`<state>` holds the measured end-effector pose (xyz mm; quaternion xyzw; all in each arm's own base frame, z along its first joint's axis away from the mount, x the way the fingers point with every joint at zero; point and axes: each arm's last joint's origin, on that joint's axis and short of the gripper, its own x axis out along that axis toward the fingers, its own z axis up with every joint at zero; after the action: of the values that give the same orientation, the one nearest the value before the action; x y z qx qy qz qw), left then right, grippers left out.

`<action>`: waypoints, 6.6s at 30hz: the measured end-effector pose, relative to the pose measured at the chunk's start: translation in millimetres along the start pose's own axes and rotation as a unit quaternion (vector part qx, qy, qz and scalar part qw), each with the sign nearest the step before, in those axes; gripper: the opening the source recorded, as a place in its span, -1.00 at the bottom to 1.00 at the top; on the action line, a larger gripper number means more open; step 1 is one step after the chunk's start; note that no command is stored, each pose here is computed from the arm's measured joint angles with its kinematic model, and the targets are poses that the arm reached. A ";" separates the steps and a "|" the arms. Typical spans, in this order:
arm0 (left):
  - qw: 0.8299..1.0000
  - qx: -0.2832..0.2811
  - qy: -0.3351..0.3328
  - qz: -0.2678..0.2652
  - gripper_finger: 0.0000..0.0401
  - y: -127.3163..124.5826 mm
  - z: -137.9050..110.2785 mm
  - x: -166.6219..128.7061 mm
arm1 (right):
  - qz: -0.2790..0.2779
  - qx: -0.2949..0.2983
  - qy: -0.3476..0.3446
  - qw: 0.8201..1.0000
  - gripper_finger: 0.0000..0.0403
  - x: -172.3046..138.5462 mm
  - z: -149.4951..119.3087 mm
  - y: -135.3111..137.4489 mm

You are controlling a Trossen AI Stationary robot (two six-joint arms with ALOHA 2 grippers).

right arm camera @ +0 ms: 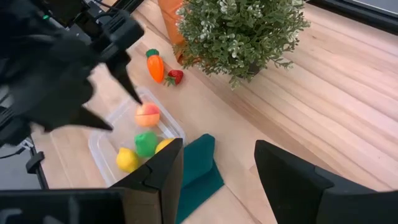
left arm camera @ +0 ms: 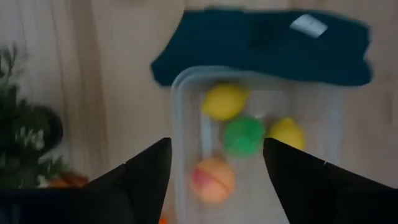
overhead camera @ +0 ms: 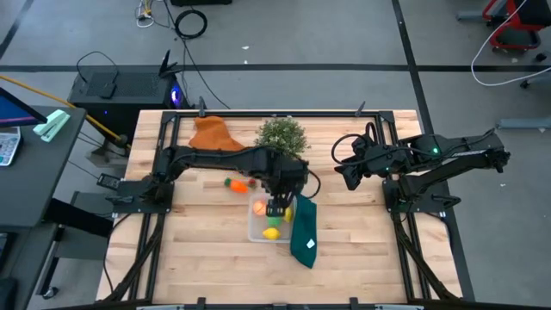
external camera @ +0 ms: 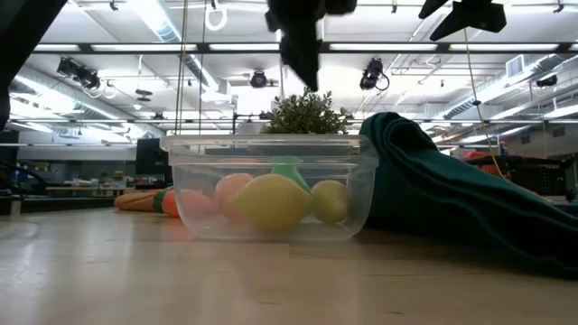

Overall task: Pick and placing Produce into tupperware
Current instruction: Put the orange carrot into the transparent bin

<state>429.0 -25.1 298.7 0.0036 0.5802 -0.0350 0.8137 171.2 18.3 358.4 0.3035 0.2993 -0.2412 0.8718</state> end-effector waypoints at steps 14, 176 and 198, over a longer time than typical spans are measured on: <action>0.996 -0.082 -0.009 0.029 0.04 44.6 -22.0 -49.4 | -0.005 -0.006 0.005 1.000 -0.18 -0.1 -1.1 -1.0; 0.998 -0.063 0.022 -0.002 -0.10 70.3 -154.3 43.6 | 0.002 -0.036 -0.004 0.999 -0.18 0.0 0.5 0.5; 0.994 -0.054 -0.080 -0.048 0.01 6.3 -98.6 6.9 | 0.001 -0.049 -0.004 0.999 -0.18 0.0 0.5 0.5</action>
<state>338.5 -14.6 259.7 -0.0708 0.5137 -0.0430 0.8540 171.7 18.3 358.9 0.2599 0.3066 -0.2267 0.8872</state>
